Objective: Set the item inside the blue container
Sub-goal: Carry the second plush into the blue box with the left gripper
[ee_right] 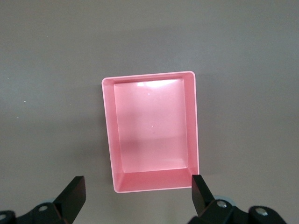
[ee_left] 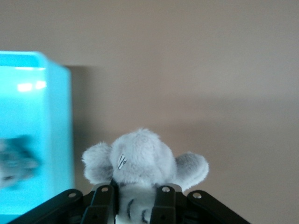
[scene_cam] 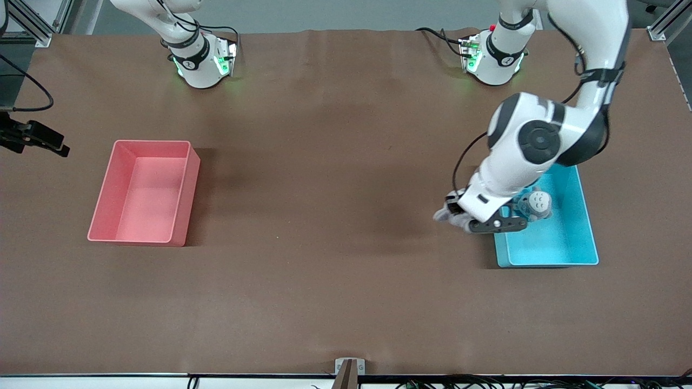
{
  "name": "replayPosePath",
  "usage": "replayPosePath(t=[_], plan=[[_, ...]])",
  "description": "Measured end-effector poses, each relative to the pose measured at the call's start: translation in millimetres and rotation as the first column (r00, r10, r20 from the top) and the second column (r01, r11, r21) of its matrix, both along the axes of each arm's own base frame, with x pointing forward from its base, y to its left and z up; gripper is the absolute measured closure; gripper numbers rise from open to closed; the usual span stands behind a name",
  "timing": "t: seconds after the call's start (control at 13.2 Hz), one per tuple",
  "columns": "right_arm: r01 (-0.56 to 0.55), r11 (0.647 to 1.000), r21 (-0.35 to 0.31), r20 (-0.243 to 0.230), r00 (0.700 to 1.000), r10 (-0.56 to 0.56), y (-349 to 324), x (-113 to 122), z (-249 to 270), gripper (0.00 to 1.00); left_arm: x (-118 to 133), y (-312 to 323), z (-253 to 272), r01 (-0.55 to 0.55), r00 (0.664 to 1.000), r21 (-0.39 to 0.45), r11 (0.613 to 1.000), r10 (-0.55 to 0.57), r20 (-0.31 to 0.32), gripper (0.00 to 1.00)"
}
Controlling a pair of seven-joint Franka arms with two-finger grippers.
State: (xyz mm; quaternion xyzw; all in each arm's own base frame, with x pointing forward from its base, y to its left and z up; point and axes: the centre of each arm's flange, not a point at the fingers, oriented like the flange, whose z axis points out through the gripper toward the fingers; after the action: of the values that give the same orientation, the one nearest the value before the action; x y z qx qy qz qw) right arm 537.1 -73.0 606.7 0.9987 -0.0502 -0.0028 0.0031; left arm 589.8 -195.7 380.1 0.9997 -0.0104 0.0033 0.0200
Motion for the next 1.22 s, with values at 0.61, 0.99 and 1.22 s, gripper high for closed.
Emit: replayPosePath(t=[0.61,0.99,1.22], plan=[[-0.002,1.0,0.004,-0.017,1.0,0.002,1.5,-12.0,4.1,0.0,24.5,185.3,-52.7,0.13,0.99,0.112,0.985,-0.124,-0.064,0.72],[-0.02,1.0,0.003,-0.013,1.0,0.02,10.8,-11.8,5.6,0.0,70.8,201.8,-105.8,0.109,0.993,0.095,0.989,-0.104,-0.056,0.72],[-0.037,0.999,0.003,-0.009,0.999,0.037,14.6,-12.4,7.5,0.0,79.4,201.7,-135.7,0.11,0.992,0.084,0.99,-0.103,-0.077,0.72]])
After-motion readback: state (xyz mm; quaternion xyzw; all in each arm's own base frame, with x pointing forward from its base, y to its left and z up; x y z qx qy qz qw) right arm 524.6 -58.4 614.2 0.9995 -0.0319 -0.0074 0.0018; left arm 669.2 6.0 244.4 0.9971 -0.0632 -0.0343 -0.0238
